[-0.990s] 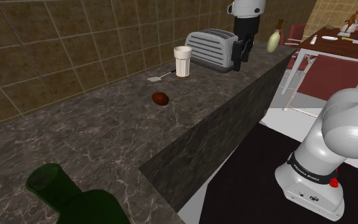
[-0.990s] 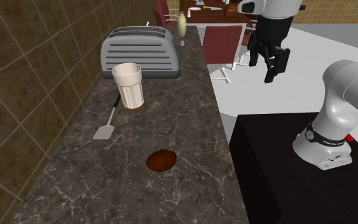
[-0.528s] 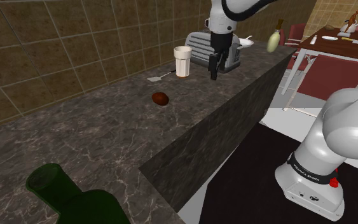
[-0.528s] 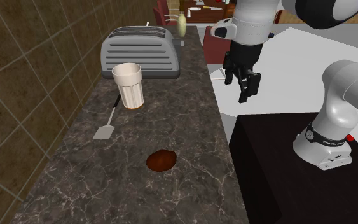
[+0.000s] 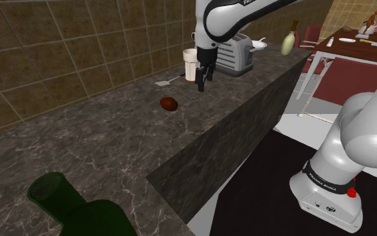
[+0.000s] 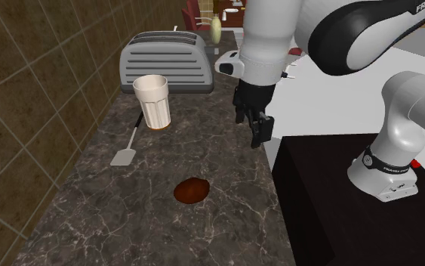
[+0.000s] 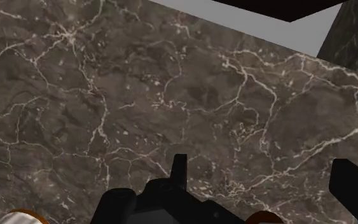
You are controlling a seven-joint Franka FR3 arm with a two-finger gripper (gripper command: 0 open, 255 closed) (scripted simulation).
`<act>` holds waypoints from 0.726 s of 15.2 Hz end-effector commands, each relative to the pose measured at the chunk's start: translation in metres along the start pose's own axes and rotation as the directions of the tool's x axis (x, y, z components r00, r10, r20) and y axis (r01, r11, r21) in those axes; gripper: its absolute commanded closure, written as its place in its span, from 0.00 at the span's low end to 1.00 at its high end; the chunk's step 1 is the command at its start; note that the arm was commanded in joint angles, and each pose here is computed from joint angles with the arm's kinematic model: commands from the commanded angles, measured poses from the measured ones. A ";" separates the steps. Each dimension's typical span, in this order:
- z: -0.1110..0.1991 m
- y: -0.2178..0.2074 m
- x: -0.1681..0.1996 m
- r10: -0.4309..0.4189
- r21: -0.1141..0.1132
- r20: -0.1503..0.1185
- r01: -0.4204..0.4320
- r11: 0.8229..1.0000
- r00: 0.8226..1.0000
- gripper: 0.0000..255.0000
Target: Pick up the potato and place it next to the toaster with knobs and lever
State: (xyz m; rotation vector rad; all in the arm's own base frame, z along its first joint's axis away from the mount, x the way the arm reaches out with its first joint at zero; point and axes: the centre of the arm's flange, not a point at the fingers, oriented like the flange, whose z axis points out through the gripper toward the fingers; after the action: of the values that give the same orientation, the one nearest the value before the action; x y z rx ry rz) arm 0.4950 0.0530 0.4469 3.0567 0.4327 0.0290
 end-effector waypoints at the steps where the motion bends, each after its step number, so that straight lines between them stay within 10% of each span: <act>1: 0.013 -0.008 0.023 -0.020 -0.003 -0.016 0.020 1.000 1.000 0.00; 11: 0.066 -0.043 0.128 -0.116 -0.021 -0.090 0.115 0.993 0.989 0.00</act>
State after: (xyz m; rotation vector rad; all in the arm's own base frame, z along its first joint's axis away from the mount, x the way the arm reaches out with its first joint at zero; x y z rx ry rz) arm 0.5972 0.1177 0.3861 3.0209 0.5955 0.1542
